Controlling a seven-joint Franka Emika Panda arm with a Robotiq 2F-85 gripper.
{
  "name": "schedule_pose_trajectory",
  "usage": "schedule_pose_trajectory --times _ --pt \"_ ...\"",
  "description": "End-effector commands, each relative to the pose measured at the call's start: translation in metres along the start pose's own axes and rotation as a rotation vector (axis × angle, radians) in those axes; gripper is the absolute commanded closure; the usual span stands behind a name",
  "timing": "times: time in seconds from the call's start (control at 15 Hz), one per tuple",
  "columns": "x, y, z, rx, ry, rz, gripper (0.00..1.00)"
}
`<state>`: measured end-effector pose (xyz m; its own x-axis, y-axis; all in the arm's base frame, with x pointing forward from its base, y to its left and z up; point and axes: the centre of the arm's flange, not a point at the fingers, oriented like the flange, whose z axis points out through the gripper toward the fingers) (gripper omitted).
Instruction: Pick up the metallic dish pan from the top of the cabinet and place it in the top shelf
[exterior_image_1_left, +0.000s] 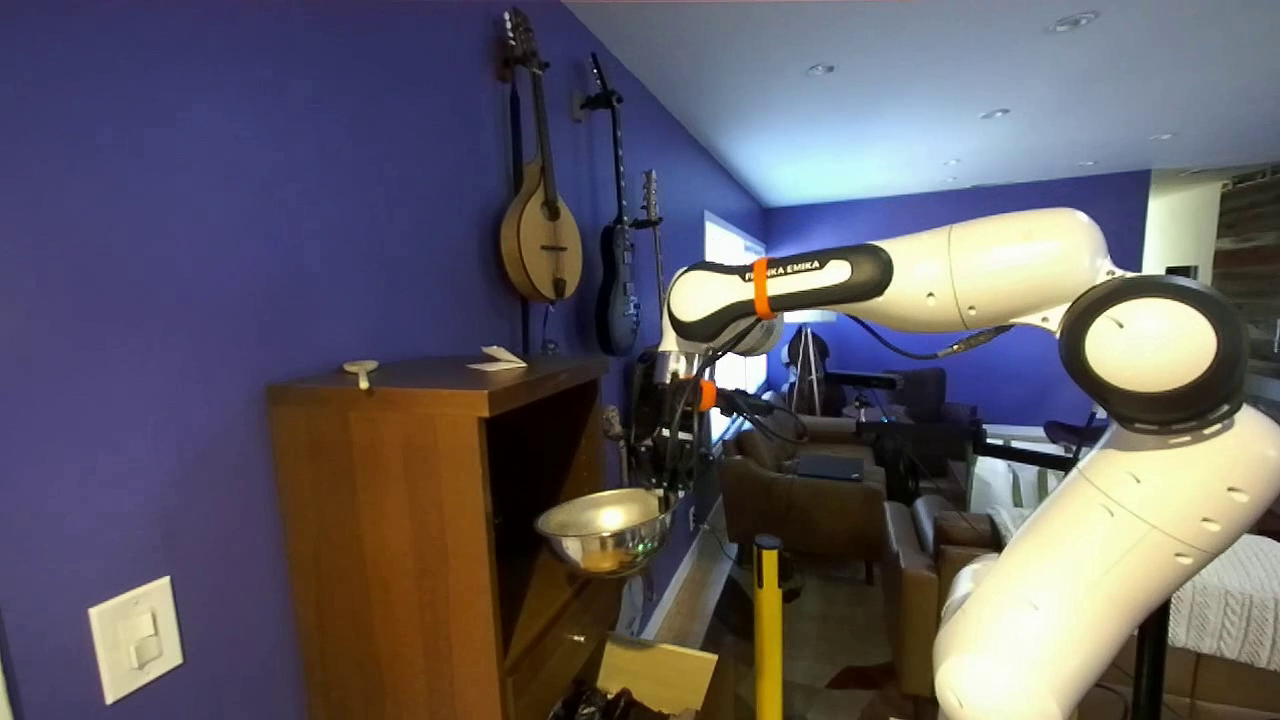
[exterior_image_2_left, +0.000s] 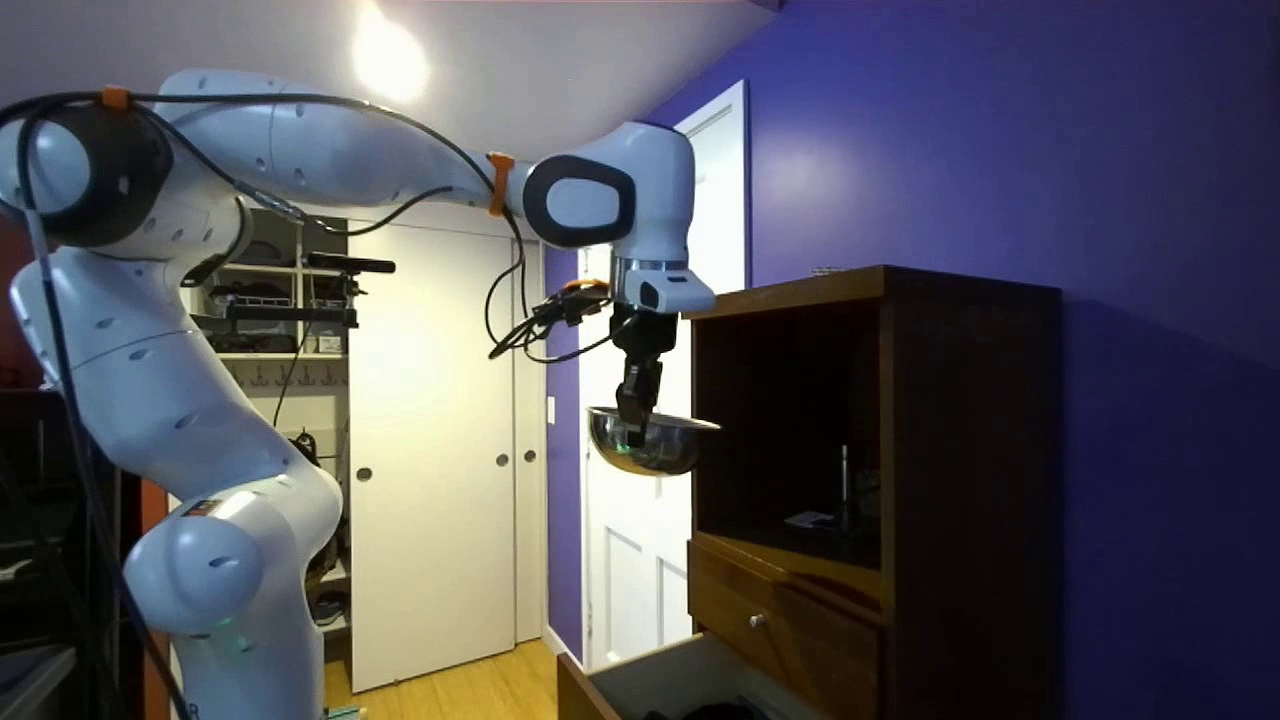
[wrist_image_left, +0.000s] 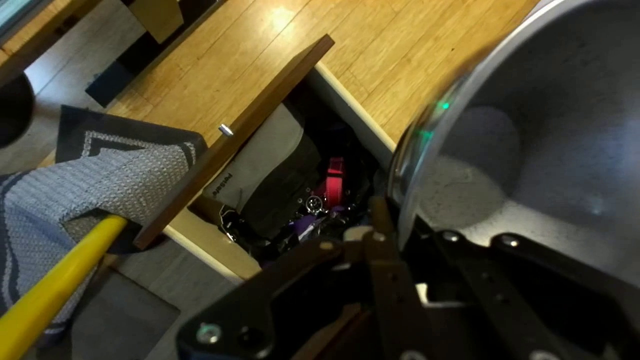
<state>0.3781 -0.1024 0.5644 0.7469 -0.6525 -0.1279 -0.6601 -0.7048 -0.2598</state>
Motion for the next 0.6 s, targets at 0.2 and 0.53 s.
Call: schedule_pose_trajectory --times 0.2,0.53 --pt "0.001 -0.001 -0.002 0.0 0.001 -0.004 0.93" --pt "0.012 -0.001 0.001 0.008 -0.006 0.004 0.98"
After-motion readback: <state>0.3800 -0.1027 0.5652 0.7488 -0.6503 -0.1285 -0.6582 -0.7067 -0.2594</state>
